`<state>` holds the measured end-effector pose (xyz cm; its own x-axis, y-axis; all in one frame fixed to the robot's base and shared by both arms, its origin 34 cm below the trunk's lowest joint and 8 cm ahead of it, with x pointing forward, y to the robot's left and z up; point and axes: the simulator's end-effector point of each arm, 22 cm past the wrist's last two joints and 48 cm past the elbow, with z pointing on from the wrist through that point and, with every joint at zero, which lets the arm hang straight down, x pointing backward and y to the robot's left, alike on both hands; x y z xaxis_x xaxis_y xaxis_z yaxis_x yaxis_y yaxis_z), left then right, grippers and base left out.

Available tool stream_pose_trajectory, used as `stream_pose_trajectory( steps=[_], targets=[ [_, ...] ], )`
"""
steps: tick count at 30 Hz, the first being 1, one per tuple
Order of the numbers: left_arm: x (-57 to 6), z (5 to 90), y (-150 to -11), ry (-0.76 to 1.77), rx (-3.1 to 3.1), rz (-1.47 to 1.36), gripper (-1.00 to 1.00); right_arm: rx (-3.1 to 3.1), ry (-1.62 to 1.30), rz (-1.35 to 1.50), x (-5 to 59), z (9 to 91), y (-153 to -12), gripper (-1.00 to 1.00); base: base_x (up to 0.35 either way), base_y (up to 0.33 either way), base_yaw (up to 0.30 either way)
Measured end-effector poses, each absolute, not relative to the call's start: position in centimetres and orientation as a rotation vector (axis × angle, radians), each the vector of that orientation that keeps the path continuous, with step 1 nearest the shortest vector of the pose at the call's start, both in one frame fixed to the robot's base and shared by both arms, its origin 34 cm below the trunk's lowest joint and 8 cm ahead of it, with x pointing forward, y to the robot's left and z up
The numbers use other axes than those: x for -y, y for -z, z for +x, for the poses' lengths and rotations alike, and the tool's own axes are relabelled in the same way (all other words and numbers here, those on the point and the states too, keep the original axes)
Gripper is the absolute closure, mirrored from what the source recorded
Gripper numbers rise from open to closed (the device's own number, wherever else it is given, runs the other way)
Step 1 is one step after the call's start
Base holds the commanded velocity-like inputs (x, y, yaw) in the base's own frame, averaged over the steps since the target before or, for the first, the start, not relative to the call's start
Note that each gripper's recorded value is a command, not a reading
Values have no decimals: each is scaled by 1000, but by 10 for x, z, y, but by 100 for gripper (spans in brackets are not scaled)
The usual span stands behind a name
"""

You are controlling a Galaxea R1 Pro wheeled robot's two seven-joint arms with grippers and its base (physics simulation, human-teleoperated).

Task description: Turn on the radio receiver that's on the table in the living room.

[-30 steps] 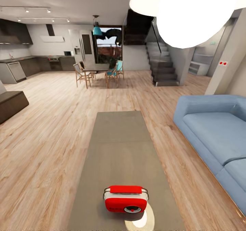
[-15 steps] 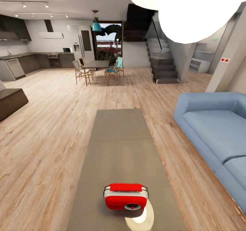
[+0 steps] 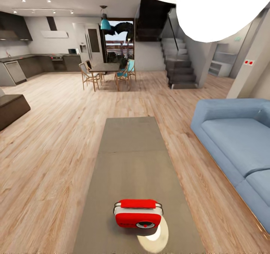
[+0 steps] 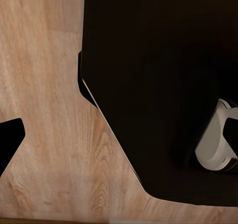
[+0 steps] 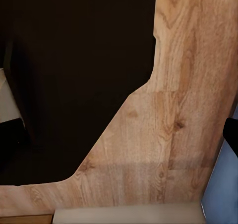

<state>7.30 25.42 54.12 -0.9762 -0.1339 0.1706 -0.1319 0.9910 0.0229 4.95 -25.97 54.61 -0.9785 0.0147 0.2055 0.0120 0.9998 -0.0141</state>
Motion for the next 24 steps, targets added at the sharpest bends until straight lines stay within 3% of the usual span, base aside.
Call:
stream_pose_trajectory(
  steps=[24],
  targets=[
    [-254,58,-544,21,2924,197,-100,2896,-19,-19,260,35,-550,-100,0,0,0]
  ],
)
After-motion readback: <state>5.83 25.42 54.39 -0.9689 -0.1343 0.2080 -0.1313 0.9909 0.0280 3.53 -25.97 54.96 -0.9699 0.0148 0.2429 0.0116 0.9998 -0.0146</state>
